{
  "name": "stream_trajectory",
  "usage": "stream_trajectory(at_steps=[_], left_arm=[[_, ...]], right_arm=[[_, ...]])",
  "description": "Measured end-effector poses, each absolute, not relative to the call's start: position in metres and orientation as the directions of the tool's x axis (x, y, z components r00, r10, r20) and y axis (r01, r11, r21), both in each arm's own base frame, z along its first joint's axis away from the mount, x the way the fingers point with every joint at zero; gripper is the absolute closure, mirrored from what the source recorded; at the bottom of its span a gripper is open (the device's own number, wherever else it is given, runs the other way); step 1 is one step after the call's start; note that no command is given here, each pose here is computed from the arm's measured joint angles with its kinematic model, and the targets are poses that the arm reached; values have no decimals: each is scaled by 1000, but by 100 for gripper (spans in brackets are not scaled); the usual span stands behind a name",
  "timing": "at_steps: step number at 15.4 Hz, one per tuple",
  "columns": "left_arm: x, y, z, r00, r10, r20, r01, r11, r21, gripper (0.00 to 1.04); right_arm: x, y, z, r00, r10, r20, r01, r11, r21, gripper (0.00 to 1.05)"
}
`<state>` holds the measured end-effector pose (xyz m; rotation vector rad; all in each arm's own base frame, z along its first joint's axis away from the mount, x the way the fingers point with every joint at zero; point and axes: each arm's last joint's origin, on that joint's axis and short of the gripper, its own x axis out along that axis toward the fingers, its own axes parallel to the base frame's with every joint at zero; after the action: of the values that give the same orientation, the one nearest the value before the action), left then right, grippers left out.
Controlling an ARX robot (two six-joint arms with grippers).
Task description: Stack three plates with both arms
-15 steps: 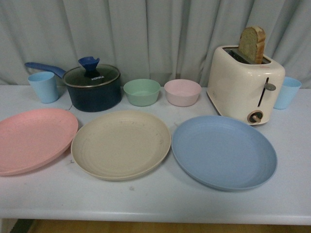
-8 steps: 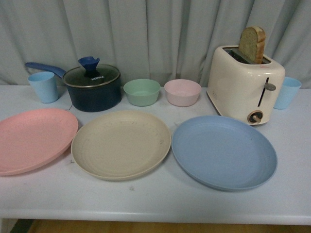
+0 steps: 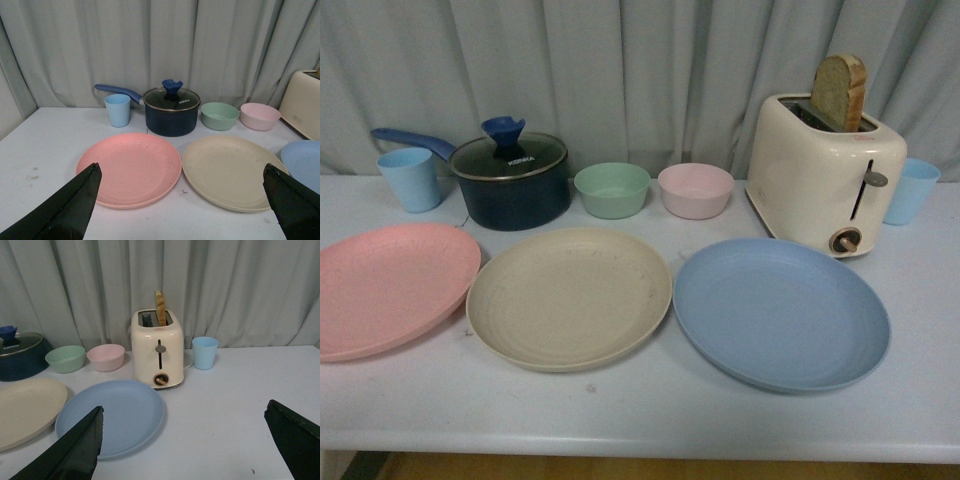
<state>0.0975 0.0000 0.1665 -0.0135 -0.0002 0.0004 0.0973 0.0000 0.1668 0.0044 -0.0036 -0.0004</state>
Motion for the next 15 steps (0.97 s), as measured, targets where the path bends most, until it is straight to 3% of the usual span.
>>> stream_trajectory(at_steps=[2, 4, 6, 11, 15], left_arm=[[98, 0, 167, 1000, 0, 0, 0, 1000, -14, 7], [107, 4, 171, 924, 169, -343, -207, 975, -79, 7], [138, 19, 189, 917, 219, -332, -280, 948, -148, 7], [252, 60, 200, 926, 137, -352, -203, 967, -157, 7], [345, 104, 148, 835, 107, -539, -222, 963, -152, 7]], right_arm=[[97, 0, 167, 1000, 0, 4, 0, 1000, 4, 6], [97, 0, 167, 1000, 1, 4, -1, 1000, 3, 6], [97, 0, 167, 1000, 0, 3, 0, 1000, 2, 6], [97, 0, 167, 1000, 0, 4, 0, 1000, 2, 6], [97, 0, 167, 1000, 0, 4, 0, 1000, 2, 6]])
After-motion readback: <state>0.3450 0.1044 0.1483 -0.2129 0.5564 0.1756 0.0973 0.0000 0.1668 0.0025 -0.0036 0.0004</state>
